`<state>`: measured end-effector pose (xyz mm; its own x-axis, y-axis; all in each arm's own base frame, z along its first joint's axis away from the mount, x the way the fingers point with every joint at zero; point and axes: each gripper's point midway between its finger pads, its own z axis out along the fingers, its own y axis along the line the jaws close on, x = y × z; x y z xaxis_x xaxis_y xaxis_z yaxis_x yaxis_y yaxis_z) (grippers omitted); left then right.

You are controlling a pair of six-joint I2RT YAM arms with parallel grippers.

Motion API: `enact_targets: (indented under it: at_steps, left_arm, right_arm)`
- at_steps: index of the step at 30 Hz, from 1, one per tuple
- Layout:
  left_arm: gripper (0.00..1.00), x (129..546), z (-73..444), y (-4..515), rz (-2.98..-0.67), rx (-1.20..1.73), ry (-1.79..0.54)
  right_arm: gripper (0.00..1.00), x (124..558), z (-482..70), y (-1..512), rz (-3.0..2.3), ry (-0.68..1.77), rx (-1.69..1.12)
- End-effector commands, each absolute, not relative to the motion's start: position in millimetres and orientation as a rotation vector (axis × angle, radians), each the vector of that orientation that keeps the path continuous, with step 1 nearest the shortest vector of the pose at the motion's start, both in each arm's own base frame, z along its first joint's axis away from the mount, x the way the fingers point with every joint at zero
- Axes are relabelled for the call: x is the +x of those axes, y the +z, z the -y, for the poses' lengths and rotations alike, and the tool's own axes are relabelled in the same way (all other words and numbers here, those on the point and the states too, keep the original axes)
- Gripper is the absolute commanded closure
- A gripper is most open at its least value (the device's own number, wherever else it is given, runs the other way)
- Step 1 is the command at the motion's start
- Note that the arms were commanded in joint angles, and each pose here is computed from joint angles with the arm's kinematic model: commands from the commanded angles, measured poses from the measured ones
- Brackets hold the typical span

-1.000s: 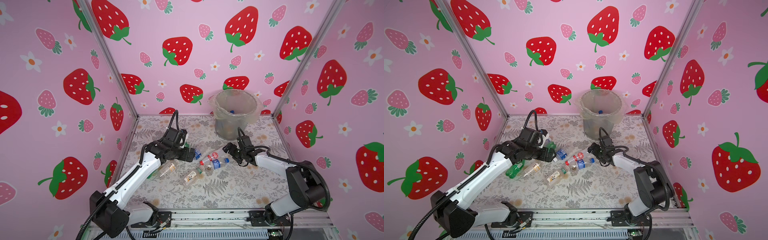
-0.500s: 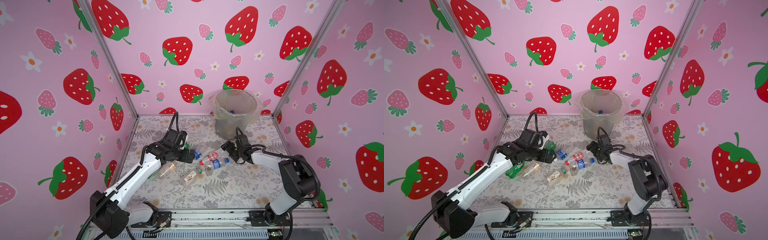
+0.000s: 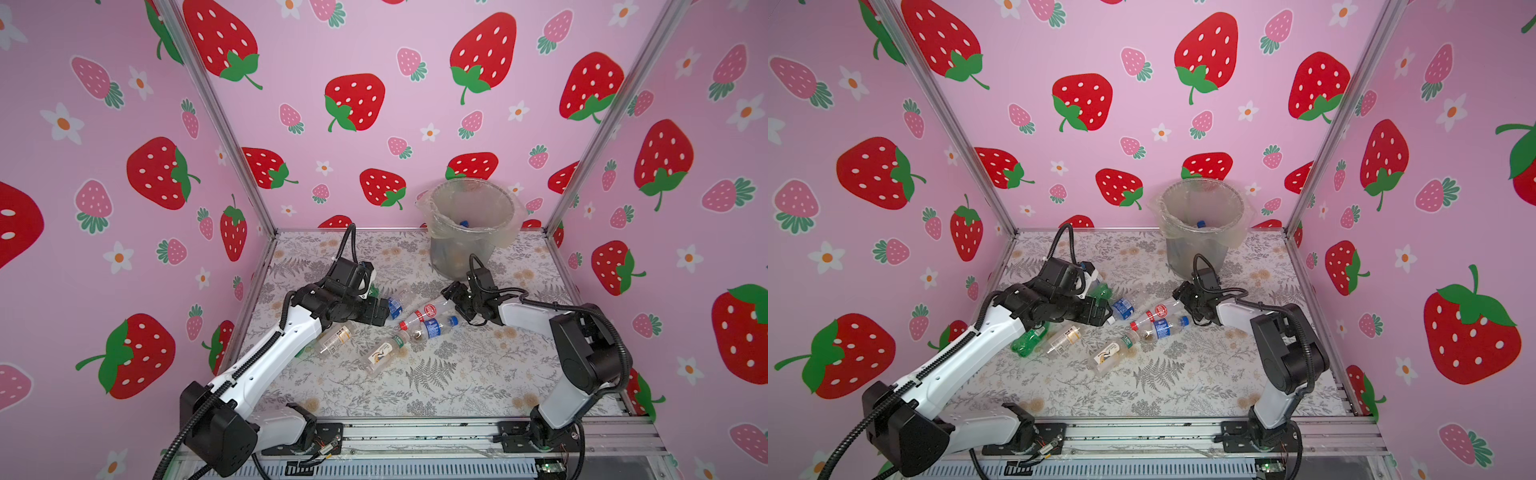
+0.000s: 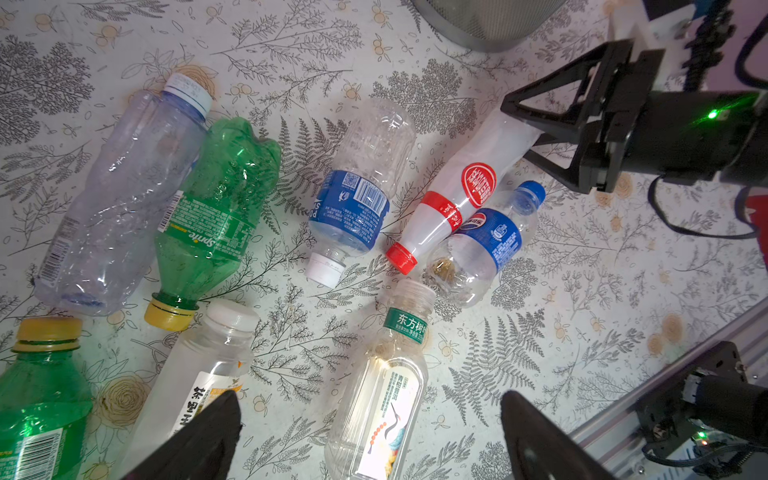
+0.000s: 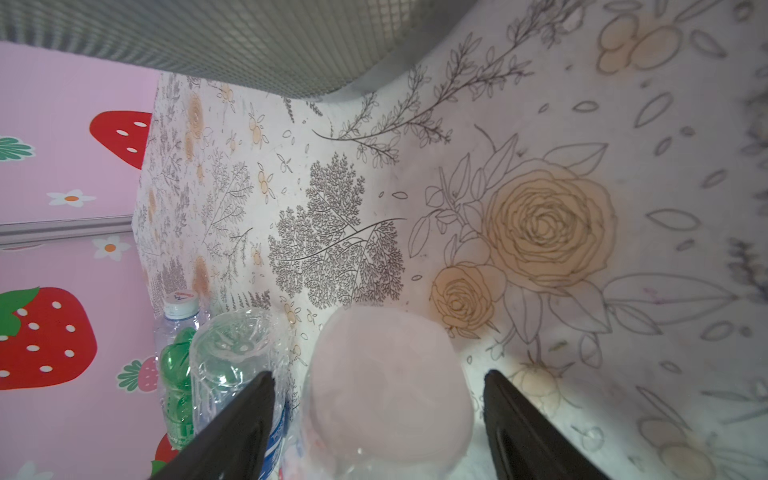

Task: Throw the plastic bottles in the bin
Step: 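Lower the right gripper onto the red-capped white bottle and close on it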

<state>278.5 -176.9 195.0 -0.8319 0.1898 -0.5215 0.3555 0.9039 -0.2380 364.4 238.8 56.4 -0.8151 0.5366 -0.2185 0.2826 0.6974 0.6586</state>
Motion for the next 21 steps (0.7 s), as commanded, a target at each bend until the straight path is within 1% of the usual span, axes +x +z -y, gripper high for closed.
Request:
enact_targets:
  at_steps: [1,6,7,8,10,11,21]
  left_arm:
    - [0.01,276.8,179.0,196.0,-2.564,0.395,-0.481]
    - [0.01,276.7,179.8,196.6,-2.562,0.392,-0.500]
    - [0.01,276.5,179.7,196.5,-2.563,0.392,-0.500]
    - [0.01,276.9,180.1,197.4,-2.560,0.392,-0.502]
    - [0.01,277.6,178.8,197.5,-2.562,0.384,-0.502]
    - [0.01,277.4,178.4,196.8,-2.564,0.381,-0.502]
    - [0.01,276.7,176.0,197.6,-2.559,0.376,-0.493]
  right_arm:
    - [0.27,371.0,-241.3,59.8,-2.483,0.887,0.683]
    - [0.28,373.9,-241.7,60.3,-2.471,0.888,0.691]
    - [0.31,374.7,-242.0,60.3,-2.471,0.888,0.691]
    - [0.32,375.0,-242.5,59.9,-2.472,0.889,0.691]
    - [0.40,375.3,-243.8,57.7,-2.478,0.893,0.694]
    - [0.41,375.5,-244.5,57.5,-2.477,0.897,0.695]
    - [0.42,379.9,-249.0,66.6,-2.450,0.932,0.704]
